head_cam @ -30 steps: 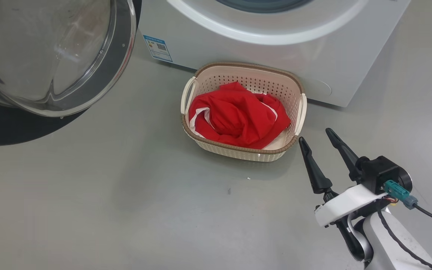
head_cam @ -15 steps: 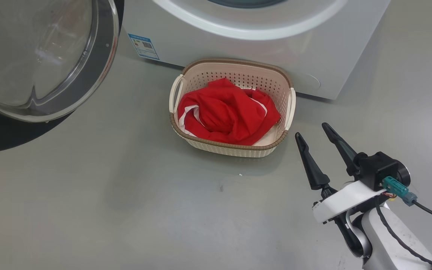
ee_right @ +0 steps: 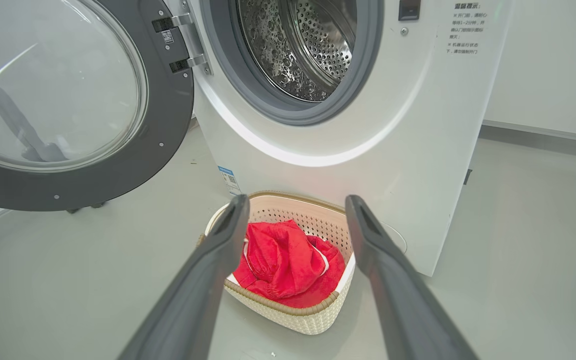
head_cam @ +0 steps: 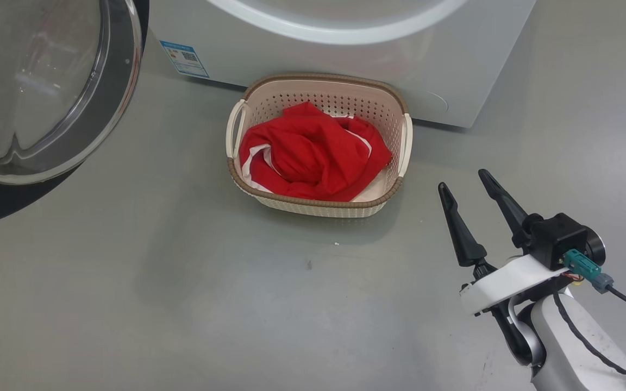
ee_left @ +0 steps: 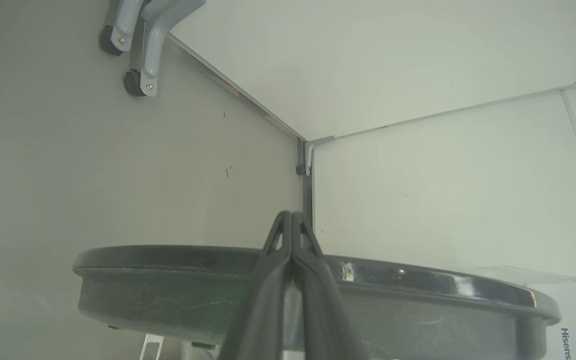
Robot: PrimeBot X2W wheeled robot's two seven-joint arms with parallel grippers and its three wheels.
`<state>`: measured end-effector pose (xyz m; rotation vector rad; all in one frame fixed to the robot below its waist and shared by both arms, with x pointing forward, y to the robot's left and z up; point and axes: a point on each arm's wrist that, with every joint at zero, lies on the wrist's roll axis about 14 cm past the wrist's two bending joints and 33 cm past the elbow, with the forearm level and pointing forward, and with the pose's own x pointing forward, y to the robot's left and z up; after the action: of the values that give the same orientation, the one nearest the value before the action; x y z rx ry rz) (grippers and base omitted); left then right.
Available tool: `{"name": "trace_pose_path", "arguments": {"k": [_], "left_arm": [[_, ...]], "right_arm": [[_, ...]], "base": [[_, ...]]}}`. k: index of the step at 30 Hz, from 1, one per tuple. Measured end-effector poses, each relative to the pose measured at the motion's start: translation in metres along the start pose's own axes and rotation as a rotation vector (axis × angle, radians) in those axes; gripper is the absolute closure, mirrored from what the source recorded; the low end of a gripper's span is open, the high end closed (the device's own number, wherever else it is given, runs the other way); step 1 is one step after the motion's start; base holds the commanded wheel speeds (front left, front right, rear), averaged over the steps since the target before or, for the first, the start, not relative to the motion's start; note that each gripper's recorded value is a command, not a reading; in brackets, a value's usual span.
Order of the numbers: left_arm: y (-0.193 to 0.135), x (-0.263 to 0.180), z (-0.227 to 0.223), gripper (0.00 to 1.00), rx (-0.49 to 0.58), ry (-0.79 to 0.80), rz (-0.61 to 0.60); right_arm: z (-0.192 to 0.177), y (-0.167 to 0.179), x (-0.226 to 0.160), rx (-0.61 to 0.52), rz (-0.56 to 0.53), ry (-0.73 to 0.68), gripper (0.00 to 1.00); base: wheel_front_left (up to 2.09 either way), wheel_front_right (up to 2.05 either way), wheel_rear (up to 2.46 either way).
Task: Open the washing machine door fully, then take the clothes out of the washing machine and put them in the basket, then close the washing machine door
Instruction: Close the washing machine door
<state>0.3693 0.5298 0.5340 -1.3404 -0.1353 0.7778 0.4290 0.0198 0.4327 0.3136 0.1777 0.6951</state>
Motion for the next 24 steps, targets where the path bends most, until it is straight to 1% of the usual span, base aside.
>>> {"name": "trace_pose_path", "arguments": {"k": [12,24], "left_arm": [[0.003,0.007,-0.015,1.00,-0.010,0.063,0.023],[0.011,0.002,-0.026,1.00,0.004,0.148,0.051]], "right_arm": [[-0.001,-0.011,-0.002,-0.008,-0.020,0.004,0.00],[0.000,-0.010,0.002,-0.012,-0.010,0.002,0.00]], "base": [[0.00,0.00,0.00],[0.00,0.00,0.00]]}}
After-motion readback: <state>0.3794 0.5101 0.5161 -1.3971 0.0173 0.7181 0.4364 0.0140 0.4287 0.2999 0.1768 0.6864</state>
